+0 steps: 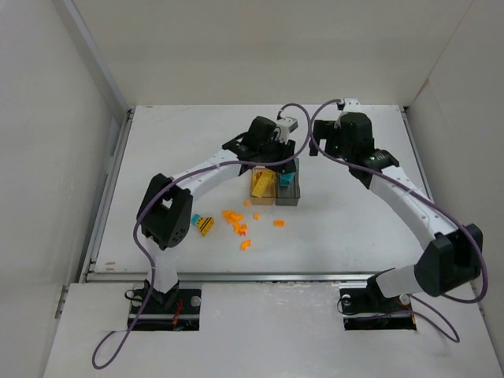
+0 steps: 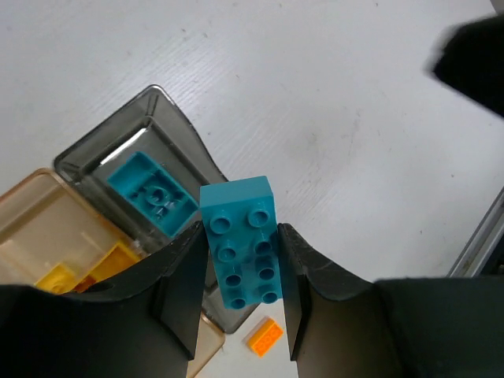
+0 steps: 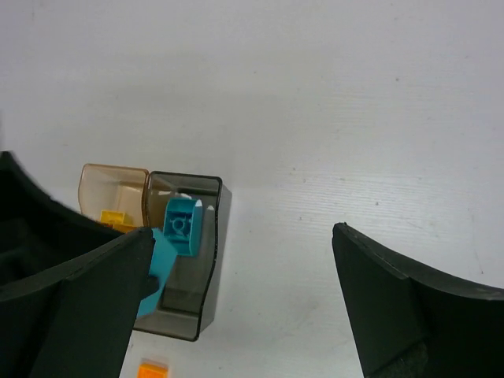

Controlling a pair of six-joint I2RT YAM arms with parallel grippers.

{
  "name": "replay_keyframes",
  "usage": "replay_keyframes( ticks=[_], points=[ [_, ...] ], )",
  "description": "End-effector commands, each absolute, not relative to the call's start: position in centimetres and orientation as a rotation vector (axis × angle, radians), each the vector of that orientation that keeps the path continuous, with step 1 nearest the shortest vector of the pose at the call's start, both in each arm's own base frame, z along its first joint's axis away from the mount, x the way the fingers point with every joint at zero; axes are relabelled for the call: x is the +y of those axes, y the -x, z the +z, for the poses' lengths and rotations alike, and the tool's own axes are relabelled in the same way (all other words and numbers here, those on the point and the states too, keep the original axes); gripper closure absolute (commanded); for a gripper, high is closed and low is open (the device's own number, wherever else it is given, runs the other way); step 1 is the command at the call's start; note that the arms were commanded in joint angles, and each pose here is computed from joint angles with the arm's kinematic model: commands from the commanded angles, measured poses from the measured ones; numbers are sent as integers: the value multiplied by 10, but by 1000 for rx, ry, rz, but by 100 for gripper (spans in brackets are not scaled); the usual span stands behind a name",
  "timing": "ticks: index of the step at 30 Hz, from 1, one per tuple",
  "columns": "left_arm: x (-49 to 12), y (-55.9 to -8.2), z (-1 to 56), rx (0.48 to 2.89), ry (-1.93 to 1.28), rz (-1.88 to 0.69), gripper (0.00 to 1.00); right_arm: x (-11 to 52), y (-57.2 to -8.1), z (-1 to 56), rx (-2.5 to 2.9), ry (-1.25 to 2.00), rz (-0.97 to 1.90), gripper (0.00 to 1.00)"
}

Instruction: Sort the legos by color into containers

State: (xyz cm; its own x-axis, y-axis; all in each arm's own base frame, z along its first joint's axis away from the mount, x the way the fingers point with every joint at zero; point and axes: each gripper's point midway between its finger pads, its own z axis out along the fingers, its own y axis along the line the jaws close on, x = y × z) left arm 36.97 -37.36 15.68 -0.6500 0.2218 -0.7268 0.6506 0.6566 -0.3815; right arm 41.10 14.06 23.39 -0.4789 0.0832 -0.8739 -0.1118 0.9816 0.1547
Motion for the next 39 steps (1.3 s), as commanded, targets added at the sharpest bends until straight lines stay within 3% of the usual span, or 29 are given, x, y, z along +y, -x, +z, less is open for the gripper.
replay_keyframes(
  ticks=[1, 5, 6, 7, 11, 20, 30, 39],
  points=[
    [-385, -389, 158, 2224, -594, -893, 96, 133, -394, 237, 2031, 9, 204, 0],
    [-391, -399, 140, 2294, -558, -921, 81, 125, -385, 232, 2034, -5, 178, 0],
    [-392, -398, 140, 2294, -563, -931, 75, 125, -385, 232, 2034, 4, 172, 0],
    [-393, -396, 141, 2293, -569, -943, 63, 124, -385, 231, 2033, 18, 163, 0],
    [-393, -396, 137, 2295, -569, -943, 50, 122, -385, 234, 2036, 61, 135, 0],
    [-396, -395, 164, 2217, -639, -963, 0, 110, -381, 265, 1967, 22, 95, 0],
    [-363, -389, 280, 2009, -677, -810, 0, 81, -316, 361, 1710, 8, -130, 0],
    [-254, -380, 355, 1894, -475, -503, 0, 80, -280, 406, 1663, 96, -270, 0]
  ],
)
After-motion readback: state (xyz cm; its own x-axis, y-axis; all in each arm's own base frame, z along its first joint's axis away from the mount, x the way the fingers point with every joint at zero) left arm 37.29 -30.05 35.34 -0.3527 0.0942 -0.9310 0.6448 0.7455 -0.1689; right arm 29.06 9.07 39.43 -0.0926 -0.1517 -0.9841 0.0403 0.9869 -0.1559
